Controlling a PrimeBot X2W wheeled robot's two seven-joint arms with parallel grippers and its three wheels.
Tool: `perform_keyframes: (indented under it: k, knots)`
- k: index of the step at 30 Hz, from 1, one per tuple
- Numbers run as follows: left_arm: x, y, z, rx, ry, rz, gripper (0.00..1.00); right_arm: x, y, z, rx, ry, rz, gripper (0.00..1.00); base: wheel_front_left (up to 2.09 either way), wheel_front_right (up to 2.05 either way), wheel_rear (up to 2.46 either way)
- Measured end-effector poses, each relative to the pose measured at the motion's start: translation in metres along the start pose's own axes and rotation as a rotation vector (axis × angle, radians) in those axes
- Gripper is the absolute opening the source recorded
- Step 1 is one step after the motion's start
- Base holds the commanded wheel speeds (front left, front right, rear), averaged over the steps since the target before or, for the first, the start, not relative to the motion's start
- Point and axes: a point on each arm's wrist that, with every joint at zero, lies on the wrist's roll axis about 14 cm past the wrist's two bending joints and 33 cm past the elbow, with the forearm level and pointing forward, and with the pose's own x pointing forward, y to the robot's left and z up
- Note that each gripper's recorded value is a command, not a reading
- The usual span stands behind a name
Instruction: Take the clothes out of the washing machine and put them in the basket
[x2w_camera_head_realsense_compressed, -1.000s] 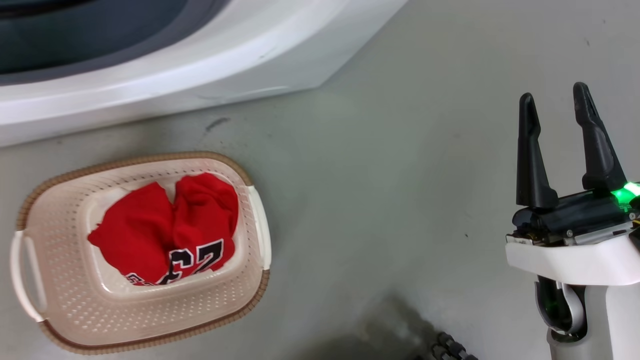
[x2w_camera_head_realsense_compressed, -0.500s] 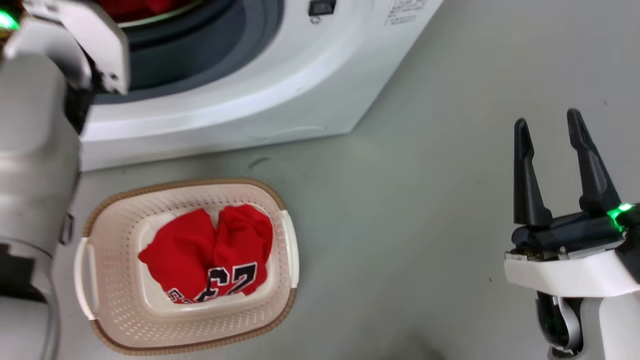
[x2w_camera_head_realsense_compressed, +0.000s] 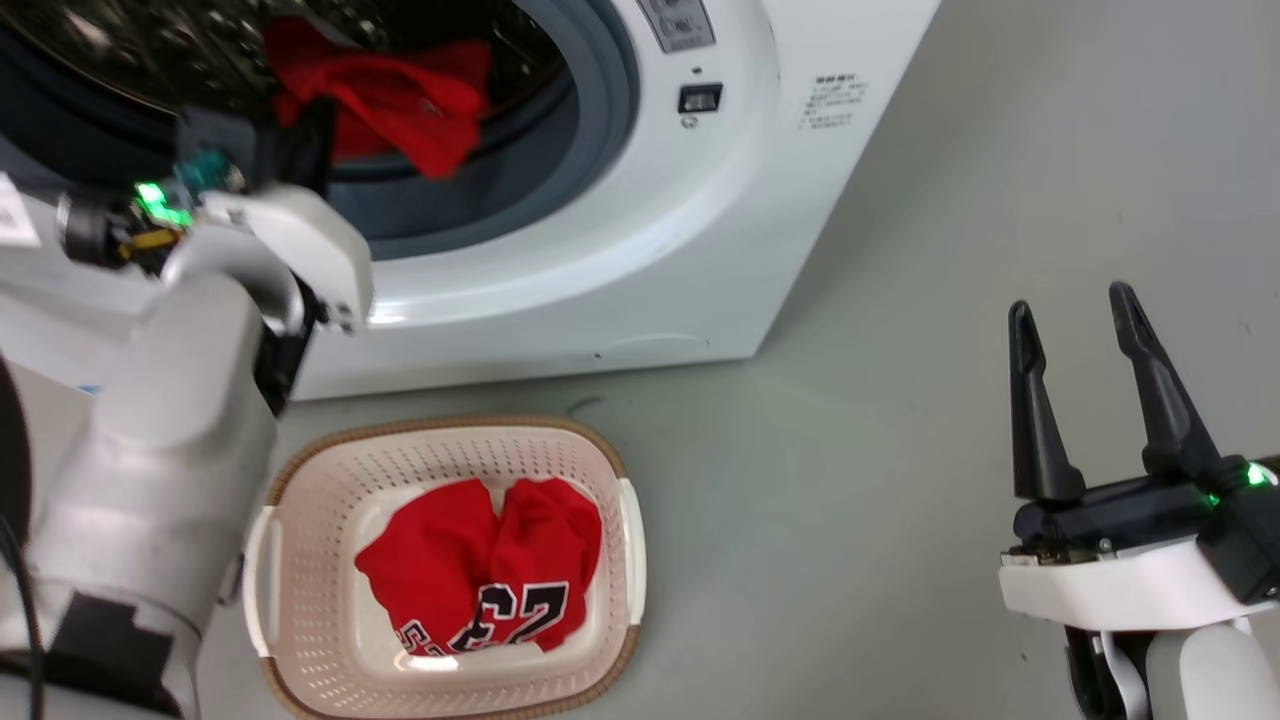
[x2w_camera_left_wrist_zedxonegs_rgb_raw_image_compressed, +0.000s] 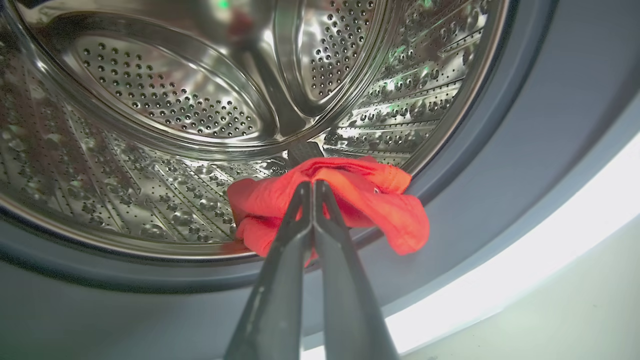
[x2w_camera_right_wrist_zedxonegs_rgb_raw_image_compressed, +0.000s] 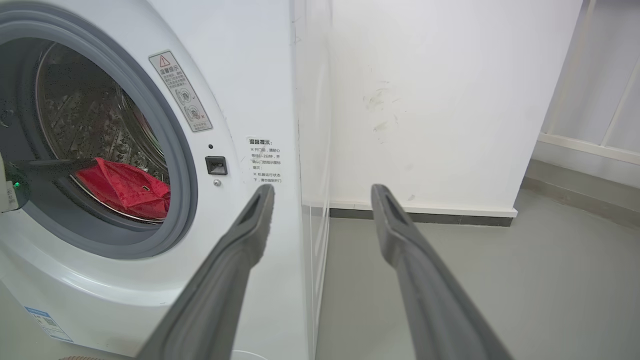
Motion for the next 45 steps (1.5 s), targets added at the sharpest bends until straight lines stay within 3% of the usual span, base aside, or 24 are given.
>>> perform_keyframes:
  k: [34,40,45]
  knots:
    - [-0.174,-0.037,0.156,0.053,-0.470,0.012,0.00,-0.039,0.037,0.045,0.023,-0.094,0.095,1.00,0.00,0.00,0.00]
    - [-0.192,-0.046,0.161,0.054,-0.486,0.006,0.00,-0.042,0.036,0.046,0.028,-0.094,0.091,1.00,0.00,0.00,0.00]
    - [-0.198,-0.051,0.137,0.033,-0.416,0.002,0.00,-0.040,0.034,0.043,0.028,-0.085,0.085,1.00,0.00,0.00,0.00]
